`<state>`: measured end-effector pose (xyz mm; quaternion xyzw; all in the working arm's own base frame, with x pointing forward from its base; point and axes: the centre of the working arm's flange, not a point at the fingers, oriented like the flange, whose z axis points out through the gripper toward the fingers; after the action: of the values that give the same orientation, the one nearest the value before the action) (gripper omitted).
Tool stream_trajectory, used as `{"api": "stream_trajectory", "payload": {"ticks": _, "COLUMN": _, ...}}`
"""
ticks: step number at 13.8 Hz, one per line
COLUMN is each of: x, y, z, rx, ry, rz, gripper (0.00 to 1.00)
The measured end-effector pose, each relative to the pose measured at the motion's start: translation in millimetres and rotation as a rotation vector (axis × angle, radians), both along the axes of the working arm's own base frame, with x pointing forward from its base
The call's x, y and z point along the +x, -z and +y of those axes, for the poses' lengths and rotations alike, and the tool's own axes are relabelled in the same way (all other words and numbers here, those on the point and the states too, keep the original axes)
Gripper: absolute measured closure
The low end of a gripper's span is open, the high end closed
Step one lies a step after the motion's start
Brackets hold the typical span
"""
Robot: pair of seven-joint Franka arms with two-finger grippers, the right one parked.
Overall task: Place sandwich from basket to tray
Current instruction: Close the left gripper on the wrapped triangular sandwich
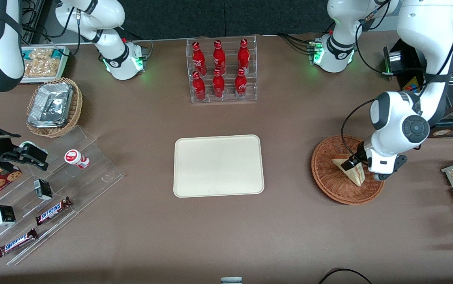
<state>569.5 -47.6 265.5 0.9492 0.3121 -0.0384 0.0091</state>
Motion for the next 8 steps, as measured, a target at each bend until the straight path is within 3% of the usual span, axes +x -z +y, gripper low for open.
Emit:
{"api": "stream_trajectory", "payload": {"ticks": 4, "x": 2, "y": 31, "z": 0, "rx": -0.007, "ry": -0.006, "rz": -0.013, "gripper": 0.04}}
{"api": "stream_trajectory", "payload": {"ticks": 8, "x": 3, "y": 34, "z": 11, "rx": -0.001, "ry": -0.024, "rz": -0.013, "gripper": 0.48}}
